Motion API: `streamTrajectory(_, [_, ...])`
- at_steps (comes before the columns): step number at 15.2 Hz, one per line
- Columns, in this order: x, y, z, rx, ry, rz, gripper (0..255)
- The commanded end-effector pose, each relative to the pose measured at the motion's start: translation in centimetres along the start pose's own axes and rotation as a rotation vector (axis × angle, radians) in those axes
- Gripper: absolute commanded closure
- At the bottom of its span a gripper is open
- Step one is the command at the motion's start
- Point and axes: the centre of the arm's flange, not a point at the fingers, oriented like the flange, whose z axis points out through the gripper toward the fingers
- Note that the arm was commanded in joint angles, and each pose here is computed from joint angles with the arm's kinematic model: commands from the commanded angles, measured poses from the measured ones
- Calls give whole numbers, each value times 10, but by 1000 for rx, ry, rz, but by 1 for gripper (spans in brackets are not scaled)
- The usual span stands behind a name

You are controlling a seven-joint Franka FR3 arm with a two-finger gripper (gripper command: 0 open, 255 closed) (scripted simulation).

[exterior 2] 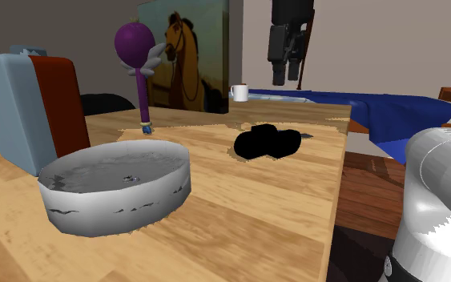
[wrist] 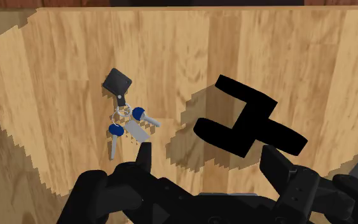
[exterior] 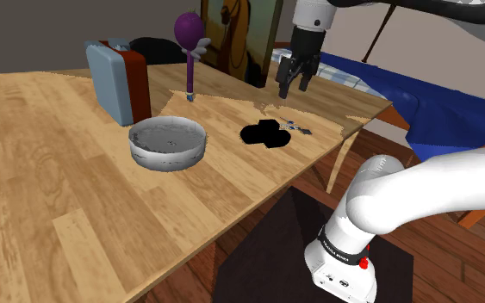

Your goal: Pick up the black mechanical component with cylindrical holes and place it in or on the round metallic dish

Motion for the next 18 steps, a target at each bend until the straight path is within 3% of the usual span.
streamTrajectory(1, [0, 0, 0, 0, 0, 0, 0])
streamTrajectory(9, [-6, -66, 62, 80, -17, 22, 0])
streamTrajectory(18, [-7, -69, 102, 80, -17, 22, 0])
